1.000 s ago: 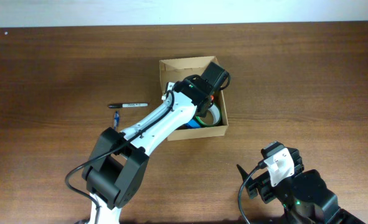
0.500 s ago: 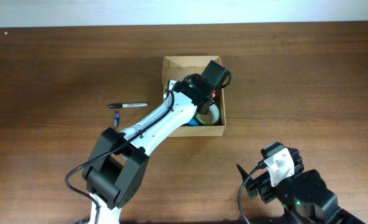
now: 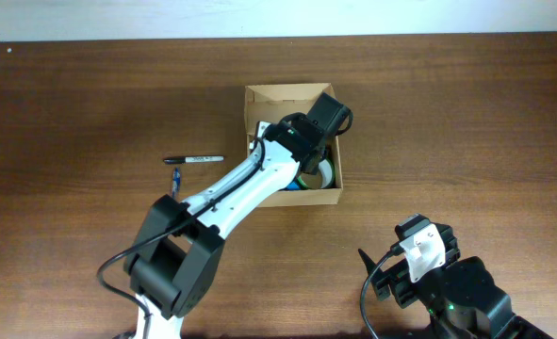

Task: Pack container
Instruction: 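Release the stapler and move the left gripper to the blue pen, then grasp the blue pen with the left gripper and lift it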

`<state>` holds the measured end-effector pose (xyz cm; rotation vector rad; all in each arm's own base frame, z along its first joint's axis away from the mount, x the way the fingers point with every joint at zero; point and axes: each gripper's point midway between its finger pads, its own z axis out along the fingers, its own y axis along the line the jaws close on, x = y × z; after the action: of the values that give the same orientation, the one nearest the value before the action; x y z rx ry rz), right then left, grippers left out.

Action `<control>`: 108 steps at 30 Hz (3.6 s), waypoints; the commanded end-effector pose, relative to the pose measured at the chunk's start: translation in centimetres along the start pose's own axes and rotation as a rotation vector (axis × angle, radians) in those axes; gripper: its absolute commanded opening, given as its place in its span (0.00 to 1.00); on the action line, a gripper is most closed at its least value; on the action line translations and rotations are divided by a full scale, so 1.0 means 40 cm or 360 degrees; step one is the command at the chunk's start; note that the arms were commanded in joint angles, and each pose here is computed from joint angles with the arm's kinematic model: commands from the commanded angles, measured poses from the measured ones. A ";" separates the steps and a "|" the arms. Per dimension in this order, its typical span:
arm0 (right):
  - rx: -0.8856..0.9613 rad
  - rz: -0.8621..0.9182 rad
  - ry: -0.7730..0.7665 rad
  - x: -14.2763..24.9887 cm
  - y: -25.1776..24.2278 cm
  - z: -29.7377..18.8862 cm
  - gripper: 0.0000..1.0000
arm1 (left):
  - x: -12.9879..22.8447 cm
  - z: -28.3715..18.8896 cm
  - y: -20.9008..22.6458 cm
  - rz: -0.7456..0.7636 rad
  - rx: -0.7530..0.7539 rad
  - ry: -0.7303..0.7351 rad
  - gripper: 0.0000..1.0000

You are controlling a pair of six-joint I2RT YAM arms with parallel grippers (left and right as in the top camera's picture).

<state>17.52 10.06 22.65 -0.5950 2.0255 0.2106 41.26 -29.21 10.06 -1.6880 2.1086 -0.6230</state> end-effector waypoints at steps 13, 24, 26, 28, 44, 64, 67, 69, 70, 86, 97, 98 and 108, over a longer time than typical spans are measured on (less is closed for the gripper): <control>0.0008 0.0024 -0.0004 0.002 -0.003 0.000 0.99 | -0.228 -0.396 -0.041 0.0696 0.0082 -0.0177 1.00; 0.0008 0.0024 -0.0004 0.002 -0.003 0.000 0.99 | -0.584 -0.479 0.162 0.0452 -0.0489 -0.0462 1.00; 0.0008 0.0024 -0.0004 0.002 -0.003 0.000 0.99 | -0.616 -0.449 0.187 0.0359 -0.0523 -0.0493 1.00; 0.0008 0.0024 -0.0004 0.002 -0.003 0.000 0.99 | -0.642 -0.416 0.218 0.0290 -0.0566 -0.0502 1.00; 0.0008 0.0024 -0.0004 0.002 -0.003 0.000 0.99 | -0.652 -0.169 0.336 0.1539 -0.0835 0.0236 1.00; 0.0008 0.0024 -0.0004 0.002 -0.003 0.000 0.99 | -0.666 -0.029 0.476 0.1973 -0.1014 0.0772 0.70; 0.0008 0.0024 -0.0004 0.002 -0.003 0.000 0.99 | -0.668 -0.015 0.485 0.1982 -0.1020 0.0790 0.70; 0.0008 0.0024 -0.0004 0.002 -0.003 0.000 0.99 | -0.668 -0.009 0.485 0.1985 -0.1018 0.0789 0.65; 0.0008 0.0024 -0.0004 0.002 -0.003 0.000 0.99 | -0.669 -0.007 0.483 0.1987 -0.1013 0.0782 0.62; 0.0008 0.0024 -0.0004 0.002 -0.003 0.000 0.99 | -0.671 0.042 0.503 0.2014 -0.1022 0.0815 0.22; 0.0008 0.0024 -0.0004 0.002 -0.003 0.000 0.99 | -0.670 0.037 0.488 0.1980 -0.0997 0.0771 0.06; 0.0008 0.0024 -0.0004 0.002 -0.003 0.000 0.99 | -0.671 0.032 0.480 0.1978 -0.0985 0.0755 0.06; 0.0008 0.0024 -0.0004 0.002 -0.003 0.000 0.99 | -0.658 -0.054 0.366 0.2037 -0.0763 0.0558 0.05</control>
<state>17.52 10.06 22.65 -0.5950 2.0255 0.2106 33.15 0.13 1.21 -0.0625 3.1973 0.0558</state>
